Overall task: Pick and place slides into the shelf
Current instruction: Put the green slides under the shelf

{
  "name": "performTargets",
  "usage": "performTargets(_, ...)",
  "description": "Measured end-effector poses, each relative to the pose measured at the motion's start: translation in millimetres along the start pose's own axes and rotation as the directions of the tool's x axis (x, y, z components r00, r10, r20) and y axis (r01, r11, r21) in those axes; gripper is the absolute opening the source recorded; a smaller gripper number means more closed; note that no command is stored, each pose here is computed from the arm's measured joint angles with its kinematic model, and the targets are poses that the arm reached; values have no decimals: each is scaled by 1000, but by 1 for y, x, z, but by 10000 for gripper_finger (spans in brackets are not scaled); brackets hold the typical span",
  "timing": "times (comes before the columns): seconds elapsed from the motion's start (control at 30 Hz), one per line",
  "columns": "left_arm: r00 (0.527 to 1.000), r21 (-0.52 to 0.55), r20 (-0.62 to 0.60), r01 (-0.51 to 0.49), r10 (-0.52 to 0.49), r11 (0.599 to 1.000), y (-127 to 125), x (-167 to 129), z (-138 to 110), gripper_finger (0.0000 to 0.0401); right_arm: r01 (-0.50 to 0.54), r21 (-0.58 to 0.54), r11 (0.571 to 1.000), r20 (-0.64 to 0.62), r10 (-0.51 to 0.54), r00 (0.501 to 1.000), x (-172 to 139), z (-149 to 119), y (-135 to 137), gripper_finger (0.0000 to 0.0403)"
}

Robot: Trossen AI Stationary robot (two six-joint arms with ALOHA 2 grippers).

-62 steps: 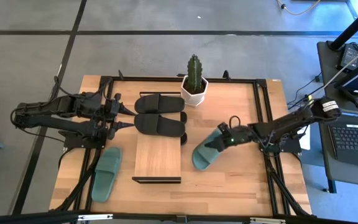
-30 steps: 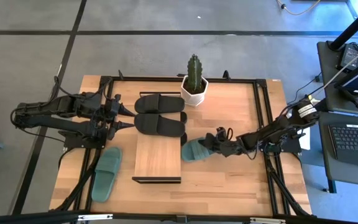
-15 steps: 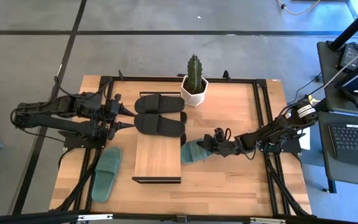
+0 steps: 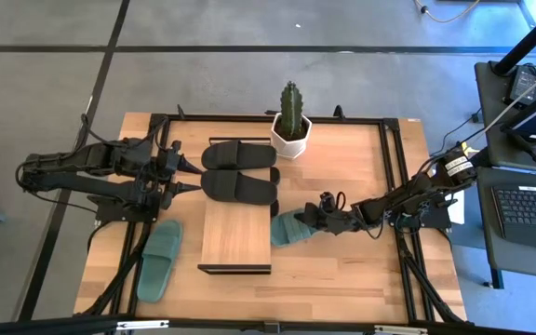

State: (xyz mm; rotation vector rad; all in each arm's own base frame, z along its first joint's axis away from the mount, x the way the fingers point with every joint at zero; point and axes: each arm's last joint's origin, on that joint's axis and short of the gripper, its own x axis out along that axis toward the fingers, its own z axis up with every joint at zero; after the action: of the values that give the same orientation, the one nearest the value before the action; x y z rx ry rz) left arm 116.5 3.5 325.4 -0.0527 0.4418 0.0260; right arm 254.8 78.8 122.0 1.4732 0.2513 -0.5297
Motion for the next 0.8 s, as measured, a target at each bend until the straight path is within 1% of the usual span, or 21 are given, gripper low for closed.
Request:
performTargets(0.07,1000,0,0,0,0,1000,0,0,0,199,1,0,1000,-1,-1,1000,0,0,0,68)
performTargets(0.2,1000,1,0,0,0,1000,0,0,0,199,3,1,1000,-10,-3,1000,0,0,0,121)
performTargets(0.3,1000,1,0,0,0,1000,0,0,0,199,0,-9,1000,-65,-1,998,0,-2,0,157)
performTargets(0.33,1000,1,0,0,0,1000,0,0,0,199,-4,-24,1000,-93,2,996,-1,-3,1,166)
performTargets(0.4,1000,2,0,0,0,1000,0,0,0,199,-15,-36,999,-111,11,994,-2,-5,2,181)
performTargets(0.53,1000,2,0,0,0,1000,0,0,0,199,-30,-36,999,-130,25,991,-5,-5,5,198)
performTargets(0.67,1000,1,-18,-1,1,1000,0,5,-6,199,-57,-67,996,-151,47,987,-12,-5,12,201)
performTargets(0.73,1000,-1,-29,-1,1,1000,1,7,-9,199,-43,-93,995,-156,28,987,-17,-5,14,200)
performTargets(0.8,999,-2,-45,-2,2,1000,1,10,-13,199,3,-121,993,-150,-21,988,-24,-2,13,199)
